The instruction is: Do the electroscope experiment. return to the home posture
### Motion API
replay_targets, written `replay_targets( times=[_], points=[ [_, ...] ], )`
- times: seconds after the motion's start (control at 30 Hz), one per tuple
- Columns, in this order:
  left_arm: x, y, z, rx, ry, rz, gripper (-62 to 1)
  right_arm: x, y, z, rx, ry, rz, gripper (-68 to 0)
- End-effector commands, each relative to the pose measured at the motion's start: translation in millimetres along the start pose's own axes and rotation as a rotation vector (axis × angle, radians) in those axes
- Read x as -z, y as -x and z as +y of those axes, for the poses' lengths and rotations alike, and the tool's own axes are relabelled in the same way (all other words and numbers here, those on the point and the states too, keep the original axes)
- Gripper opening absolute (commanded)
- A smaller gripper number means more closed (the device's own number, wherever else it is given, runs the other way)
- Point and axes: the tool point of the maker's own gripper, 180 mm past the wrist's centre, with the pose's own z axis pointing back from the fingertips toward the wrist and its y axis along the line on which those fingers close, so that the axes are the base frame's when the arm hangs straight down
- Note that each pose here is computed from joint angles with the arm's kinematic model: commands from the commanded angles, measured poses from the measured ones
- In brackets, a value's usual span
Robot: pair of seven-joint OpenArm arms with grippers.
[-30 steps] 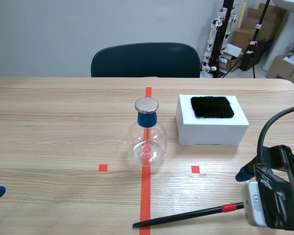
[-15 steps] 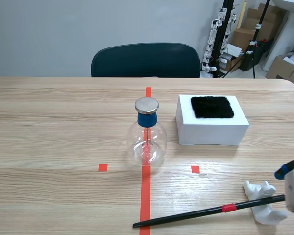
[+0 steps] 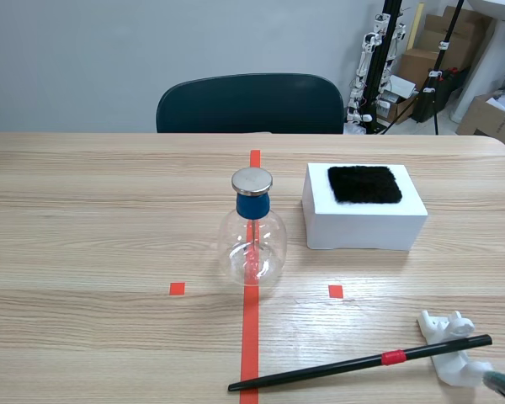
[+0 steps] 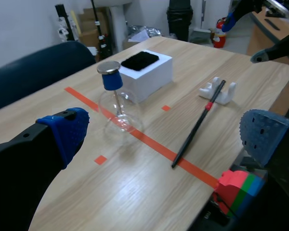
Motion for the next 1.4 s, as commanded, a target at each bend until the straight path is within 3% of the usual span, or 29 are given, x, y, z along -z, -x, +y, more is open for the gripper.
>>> replay_targets(
  times=[0.0,0.17,0.3,0.5,0.67,0.8,0.97,1.07,1.27,1.37],
  points=[
    [2.9,-6.9,2.4,-0.005,-0.053,-0.030,1.4,3.0,-15.0,2.0,-0.010,-0.014,-0.049,0.4],
    [13.6,-19.3,5.5,0.011,-0.123,-0.059,1.4,4.8,-33.2,7.6,-0.013,-0.010,-0.105,0.4],
    [23.0,-33.1,5.1,0.025,-0.126,-0.111,1.4,7.9,-43.4,14.2,-0.006,-0.026,-0.148,0.4],
    [40.3,-20.4,9.6,0.040,-0.119,-0.062,1.4,15.3,-49.2,32.5,0.034,-0.077,-0.188,0.4],
    [41.4,-25.4,11.3,0.016,-0.135,-0.096,1.4,24.6,-53.4,36.9,0.046,-0.034,-0.219,0.4],
    [41.7,-20.3,12.1,0.019,-0.139,-0.067,1.4,30.9,-58.5,44.1,0.067,-0.020,-0.250,0.4],
    [41.9,-10.8,17.2,0.047,-0.161,-0.012,1.4,29.8,-76.6,48.1,0.088,-0.008,-0.356,0.4],
    [43.6,-2.8,17.7,0.053,-0.147,0.039,1.4,27.2,-84.6,45.4,0.102,0.017,-0.406,0.4],
    [46.4,3.0,21.9,0.031,-0.142,0.096,1.4,24.0,-85.1,34.4,0.120,0.082,-0.418,0.4],
    [46.0,8.7,25.3,0.020,-0.149,0.133,1.4,17.2,-87.5,19.4,0.161,0.152,-0.447,0.4]
  ],
)
